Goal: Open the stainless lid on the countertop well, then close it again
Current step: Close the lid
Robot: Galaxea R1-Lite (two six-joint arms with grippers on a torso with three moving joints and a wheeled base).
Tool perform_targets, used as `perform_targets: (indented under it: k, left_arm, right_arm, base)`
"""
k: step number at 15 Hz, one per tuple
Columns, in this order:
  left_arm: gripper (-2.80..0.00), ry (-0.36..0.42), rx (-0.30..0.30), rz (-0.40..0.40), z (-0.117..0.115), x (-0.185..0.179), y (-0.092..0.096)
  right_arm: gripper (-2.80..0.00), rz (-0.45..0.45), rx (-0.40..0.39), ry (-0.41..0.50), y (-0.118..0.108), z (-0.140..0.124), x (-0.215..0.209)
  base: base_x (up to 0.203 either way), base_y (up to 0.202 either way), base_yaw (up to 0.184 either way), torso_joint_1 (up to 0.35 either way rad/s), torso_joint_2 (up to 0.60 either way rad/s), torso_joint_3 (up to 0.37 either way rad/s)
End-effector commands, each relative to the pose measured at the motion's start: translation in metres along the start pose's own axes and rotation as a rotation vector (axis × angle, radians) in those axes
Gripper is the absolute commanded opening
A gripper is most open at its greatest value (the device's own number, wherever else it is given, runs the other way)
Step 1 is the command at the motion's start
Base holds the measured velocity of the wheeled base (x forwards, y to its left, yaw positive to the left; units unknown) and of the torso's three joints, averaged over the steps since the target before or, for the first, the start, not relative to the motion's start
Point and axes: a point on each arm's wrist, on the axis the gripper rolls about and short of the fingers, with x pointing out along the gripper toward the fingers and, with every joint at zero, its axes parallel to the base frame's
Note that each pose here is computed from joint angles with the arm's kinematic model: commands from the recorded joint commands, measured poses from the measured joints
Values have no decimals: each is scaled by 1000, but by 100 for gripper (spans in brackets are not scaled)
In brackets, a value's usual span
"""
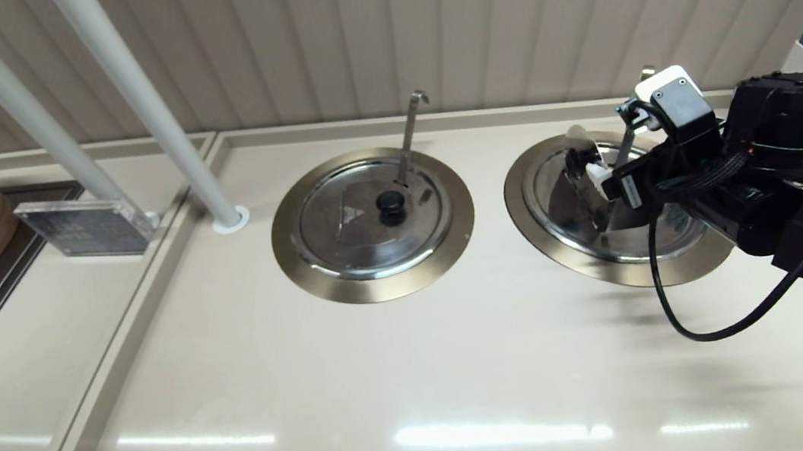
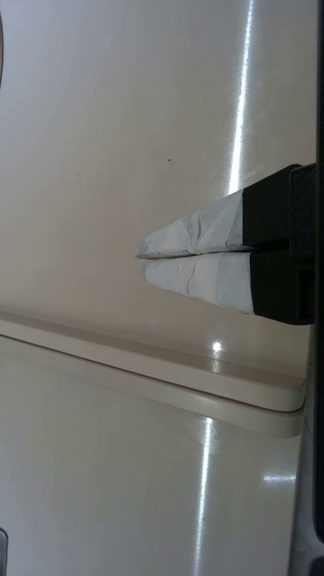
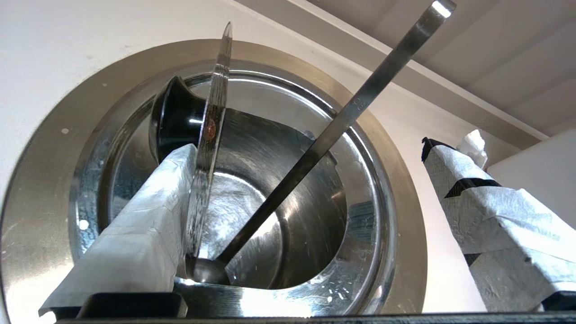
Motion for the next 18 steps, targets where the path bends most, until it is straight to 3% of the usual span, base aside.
perform_targets:
  k: [1,18]
  left_arm:
    - [-280,1,0,0,0,0,0]
    - [-280,1,0,0,0,0,0]
  right_arm:
    - [0,-21,0,-1,-6,0,1]
    - [0,-127,-15,35,-42,-11,2]
  base:
    - [0,0,0,0,0,0]
    - [0,0,0,0,0,0]
